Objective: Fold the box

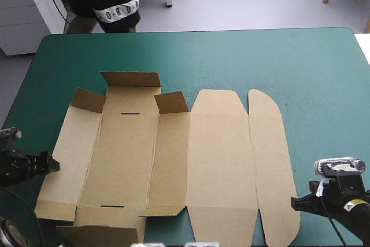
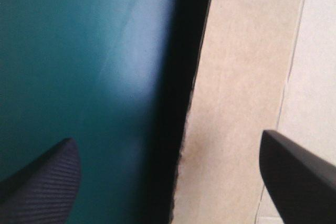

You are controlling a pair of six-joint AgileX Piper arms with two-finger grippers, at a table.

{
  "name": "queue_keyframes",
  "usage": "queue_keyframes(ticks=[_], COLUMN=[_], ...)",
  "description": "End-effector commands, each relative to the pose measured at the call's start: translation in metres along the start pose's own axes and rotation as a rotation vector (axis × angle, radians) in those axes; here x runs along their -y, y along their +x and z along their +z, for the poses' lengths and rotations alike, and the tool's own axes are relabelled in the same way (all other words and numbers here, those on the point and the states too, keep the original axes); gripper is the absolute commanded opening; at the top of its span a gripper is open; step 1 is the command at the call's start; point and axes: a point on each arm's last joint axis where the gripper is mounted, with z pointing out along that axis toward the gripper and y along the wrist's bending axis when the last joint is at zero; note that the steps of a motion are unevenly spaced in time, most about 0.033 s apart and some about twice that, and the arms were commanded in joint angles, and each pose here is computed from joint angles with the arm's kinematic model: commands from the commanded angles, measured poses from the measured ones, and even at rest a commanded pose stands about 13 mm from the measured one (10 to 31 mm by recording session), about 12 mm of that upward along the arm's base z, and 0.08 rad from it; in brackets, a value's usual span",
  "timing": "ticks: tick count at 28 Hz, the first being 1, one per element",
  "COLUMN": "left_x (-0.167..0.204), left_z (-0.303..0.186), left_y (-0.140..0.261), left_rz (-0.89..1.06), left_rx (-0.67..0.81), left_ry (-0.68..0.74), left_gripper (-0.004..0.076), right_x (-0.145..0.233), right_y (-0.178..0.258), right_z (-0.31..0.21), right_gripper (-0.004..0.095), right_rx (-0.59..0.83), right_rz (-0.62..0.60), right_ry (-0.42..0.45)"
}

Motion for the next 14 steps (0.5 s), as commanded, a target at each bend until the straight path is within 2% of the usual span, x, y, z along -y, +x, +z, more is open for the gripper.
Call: queue_keyframes(ticks=[1,6,14], left_x=[0.002,0.006,0.021], left_z=[0.002,0.017,0.029], left_y=[-0.005,0.004,0.012], left_rz=[0.005,0.022,0.055], left_rx=[0.0,-0.124,-0.176], left_ry=[0.07,0.218,0.307], left_gripper=[0.0653,0.0653,0.065], right_x=[0.0,0.0,0.0], right_y=[-0.01,-0.01,-0.01], right_z=[-0.005,-0.005,-0.005], right_gripper=[-0.0019,-0.0019,-0.0019], right_rx=[0.066,0.066,0.066], right_rz=[-0.007,-0.007,-0.007], right_ry=[0.007,0.007,0.007])
